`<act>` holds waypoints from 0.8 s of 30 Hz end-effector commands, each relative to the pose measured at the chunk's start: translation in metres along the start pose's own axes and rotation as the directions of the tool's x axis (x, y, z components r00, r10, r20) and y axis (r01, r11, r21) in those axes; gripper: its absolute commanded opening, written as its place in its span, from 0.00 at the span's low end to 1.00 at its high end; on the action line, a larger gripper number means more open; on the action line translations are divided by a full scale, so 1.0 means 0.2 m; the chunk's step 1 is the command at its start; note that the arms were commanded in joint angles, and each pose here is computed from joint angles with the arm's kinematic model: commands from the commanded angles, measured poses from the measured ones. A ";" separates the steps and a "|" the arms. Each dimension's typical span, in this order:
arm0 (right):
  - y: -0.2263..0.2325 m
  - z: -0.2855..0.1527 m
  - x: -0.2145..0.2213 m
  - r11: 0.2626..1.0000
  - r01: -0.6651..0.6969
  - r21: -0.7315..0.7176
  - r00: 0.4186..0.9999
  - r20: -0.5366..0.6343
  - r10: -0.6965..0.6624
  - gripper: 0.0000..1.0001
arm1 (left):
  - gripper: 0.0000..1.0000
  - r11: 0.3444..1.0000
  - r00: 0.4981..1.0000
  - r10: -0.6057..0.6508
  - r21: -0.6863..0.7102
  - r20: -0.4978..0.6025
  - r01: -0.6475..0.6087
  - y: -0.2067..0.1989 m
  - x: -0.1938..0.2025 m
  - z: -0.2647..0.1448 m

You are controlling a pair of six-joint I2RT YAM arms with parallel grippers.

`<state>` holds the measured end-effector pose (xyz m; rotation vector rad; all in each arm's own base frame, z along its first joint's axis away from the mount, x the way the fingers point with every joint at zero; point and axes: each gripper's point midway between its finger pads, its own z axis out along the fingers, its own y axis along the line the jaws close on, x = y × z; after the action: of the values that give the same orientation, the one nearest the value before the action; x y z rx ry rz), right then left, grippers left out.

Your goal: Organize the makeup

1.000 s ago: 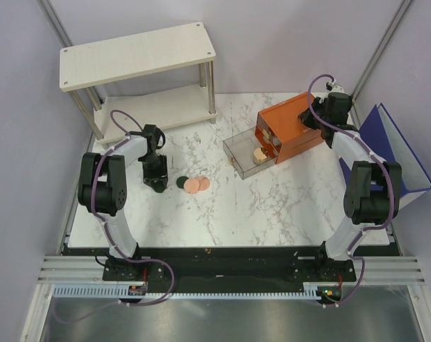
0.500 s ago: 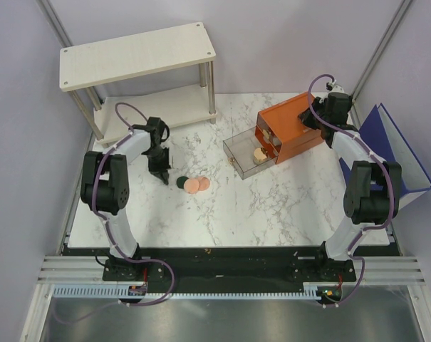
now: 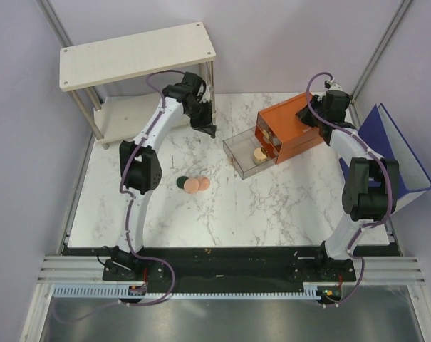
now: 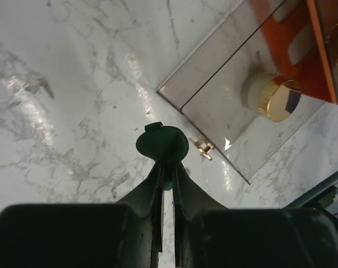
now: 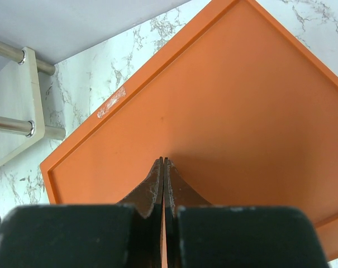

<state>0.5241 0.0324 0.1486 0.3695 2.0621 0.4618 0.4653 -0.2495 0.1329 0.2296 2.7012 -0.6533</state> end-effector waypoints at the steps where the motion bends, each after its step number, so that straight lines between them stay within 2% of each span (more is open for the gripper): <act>1: -0.40 -0.13 0.89 0.956 0.009 0.295 0.845 -0.514 0.150 0.00 | 0.13 0.975 0.996 -0.066 0.206 -0.066 0.078 -0.25 -0.01 0.05; 7: -0.40 -0.14 0.91 0.956 0.013 0.293 0.840 -0.522 0.148 0.00 | 0.20 0.940 0.995 -0.019 0.337 -0.100 0.052 -0.50 0.06 0.12; 11: -0.40 -0.12 0.90 0.956 0.010 0.293 0.840 -0.522 0.151 0.00 | 0.25 0.917 0.993 -0.012 0.396 -0.114 0.056 -0.60 0.08 0.16; 14: -0.40 -0.12 0.90 0.956 0.010 0.292 0.840 -0.521 0.151 0.00 | 0.37 0.911 0.992 -0.008 0.408 -0.124 0.059 -0.62 0.10 0.17; 15: -0.40 -0.12 0.90 0.956 0.010 0.293 0.841 -0.519 0.150 0.00 | 0.44 0.911 0.992 -0.008 0.408 -0.126 0.060 -0.62 0.10 0.18; 18: -0.40 -0.12 0.90 0.956 0.011 0.294 0.840 -0.521 0.151 0.00 | 0.54 0.916 0.991 -0.009 0.397 -0.132 0.061 -0.60 0.11 0.20; 24: -0.41 -0.13 0.91 0.955 0.012 0.296 0.841 -0.520 0.151 0.00 | 0.58 0.938 0.997 0.026 0.347 -0.066 -0.002 -0.55 0.06 0.12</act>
<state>0.5267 0.0338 0.1480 0.3699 2.0603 0.4664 0.4256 -0.3661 0.1386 0.3471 2.6841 -1.1768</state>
